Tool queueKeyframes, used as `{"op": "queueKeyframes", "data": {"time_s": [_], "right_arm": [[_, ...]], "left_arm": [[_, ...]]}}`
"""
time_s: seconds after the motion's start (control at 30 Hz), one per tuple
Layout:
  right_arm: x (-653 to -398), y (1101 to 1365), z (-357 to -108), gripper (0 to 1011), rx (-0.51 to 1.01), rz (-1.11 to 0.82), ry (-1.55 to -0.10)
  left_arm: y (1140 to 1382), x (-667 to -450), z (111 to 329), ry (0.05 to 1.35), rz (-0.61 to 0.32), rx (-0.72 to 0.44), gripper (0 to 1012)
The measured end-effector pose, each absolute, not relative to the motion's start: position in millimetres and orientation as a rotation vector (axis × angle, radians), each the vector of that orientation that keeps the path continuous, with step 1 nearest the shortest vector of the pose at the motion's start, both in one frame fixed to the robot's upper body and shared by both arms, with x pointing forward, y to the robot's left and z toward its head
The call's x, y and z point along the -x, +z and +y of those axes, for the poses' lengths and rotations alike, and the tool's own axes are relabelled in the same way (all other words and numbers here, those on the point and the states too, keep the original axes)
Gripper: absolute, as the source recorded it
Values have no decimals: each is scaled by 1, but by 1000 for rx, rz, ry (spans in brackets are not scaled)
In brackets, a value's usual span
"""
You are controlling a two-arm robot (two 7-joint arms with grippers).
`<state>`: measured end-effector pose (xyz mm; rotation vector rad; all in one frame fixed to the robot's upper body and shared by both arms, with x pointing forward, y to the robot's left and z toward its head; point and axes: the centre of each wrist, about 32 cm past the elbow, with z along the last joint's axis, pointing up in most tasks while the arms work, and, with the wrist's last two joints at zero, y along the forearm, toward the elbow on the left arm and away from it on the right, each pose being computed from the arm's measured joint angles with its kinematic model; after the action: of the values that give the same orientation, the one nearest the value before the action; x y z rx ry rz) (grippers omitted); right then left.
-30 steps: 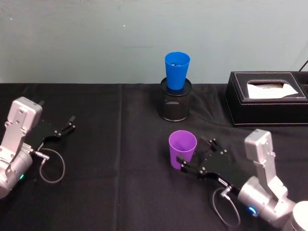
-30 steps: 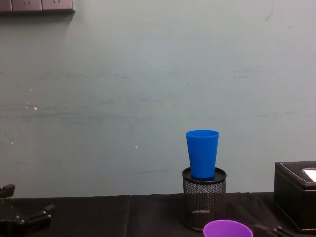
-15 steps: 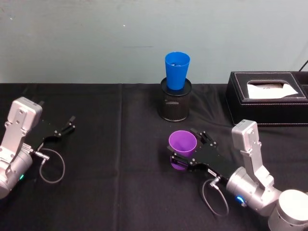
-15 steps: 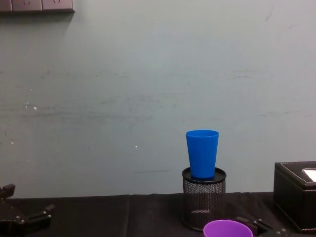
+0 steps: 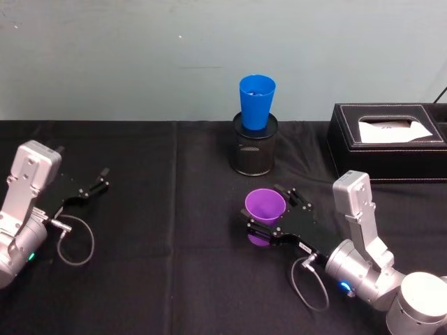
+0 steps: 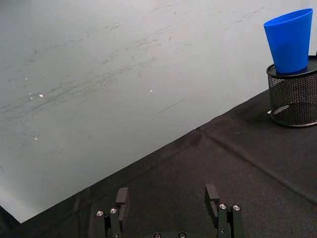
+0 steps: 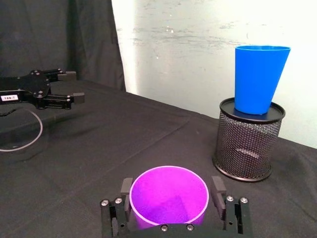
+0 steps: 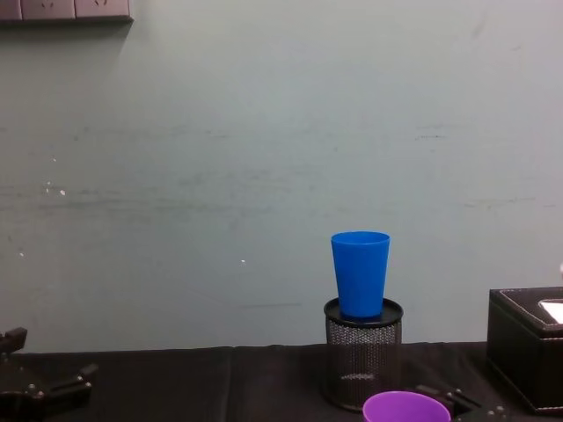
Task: Pick up one cup with a gripper and tap it against the other cup.
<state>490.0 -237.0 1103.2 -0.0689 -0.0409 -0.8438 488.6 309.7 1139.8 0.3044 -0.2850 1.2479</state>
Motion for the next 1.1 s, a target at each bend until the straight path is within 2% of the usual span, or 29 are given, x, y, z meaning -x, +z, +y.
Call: {"op": "queueKeyframes", "data": {"time_s": [0.3, 0.63, 0.83, 1.03, 1.1], "right_arm": [[-489, 1103, -237, 805, 68, -43, -843], [-489, 1105, -237, 748, 66, -46, -842], [-490, 1131, -238, 730, 74, -72, -838], [-492, 1172, -240, 730, 84, -84, -837], [-492, 1176, -240, 730, 84, -85, -835]], "left_arm": [[1140, -489, 310, 1248, -285, -305, 1000], [1140, -489, 310, 1248, -285, -304, 1000], [1140, -489, 310, 1248, -285, -304, 1000], [1140, -489, 310, 1248, -285, -304, 1000], [1140, -489, 310, 1248, -285, -305, 1000]]}}
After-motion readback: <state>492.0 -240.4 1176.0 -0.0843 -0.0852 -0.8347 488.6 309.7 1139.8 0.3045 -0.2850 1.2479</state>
